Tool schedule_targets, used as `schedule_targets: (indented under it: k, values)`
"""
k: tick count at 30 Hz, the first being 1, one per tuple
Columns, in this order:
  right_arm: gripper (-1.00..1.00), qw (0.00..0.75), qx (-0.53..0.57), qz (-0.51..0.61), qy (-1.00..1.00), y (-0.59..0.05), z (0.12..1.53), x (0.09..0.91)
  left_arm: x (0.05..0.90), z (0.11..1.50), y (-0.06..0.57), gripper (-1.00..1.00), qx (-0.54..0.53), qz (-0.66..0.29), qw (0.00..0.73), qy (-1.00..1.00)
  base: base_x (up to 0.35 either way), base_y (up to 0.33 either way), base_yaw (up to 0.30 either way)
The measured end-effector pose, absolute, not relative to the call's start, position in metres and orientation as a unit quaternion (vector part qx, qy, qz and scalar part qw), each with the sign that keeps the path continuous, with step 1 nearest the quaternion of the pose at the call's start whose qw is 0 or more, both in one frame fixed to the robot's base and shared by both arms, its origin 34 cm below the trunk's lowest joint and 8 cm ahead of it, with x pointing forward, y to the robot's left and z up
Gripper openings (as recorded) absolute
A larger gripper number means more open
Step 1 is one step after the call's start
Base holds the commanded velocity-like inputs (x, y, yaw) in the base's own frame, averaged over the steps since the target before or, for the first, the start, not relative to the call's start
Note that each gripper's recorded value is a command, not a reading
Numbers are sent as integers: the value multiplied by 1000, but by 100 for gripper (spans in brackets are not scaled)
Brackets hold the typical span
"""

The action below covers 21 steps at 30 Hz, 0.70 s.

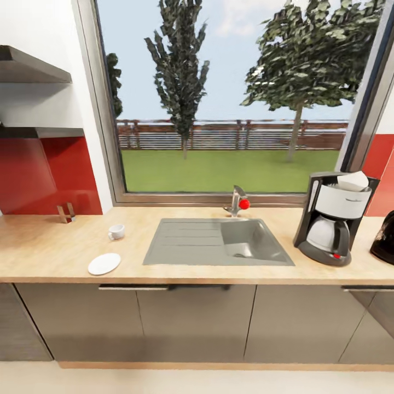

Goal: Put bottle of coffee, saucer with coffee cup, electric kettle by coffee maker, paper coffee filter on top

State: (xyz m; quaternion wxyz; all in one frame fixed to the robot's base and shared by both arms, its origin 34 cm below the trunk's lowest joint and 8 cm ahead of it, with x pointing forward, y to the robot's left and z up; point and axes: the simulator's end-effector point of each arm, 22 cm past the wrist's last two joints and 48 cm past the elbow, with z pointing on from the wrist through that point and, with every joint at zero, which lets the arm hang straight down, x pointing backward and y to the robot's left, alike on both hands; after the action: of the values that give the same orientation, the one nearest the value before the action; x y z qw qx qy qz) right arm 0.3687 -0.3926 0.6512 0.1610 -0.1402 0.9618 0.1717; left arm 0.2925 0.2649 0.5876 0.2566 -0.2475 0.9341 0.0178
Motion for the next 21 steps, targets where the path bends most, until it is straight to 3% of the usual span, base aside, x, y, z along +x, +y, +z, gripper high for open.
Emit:
schedule_targets:
  k: [6, 21]
  values:
    - [100, 161, -140, 173, 961, -390, 651, 369, 292, 588, 265, 100, -248, 18, 257, 934, 128, 261, 65]
    - [100, 169, -133, 135, 967, -397, 643, 377, 292, 588, 266, 100, -248, 18, 257, 934, 52, 297, 259]
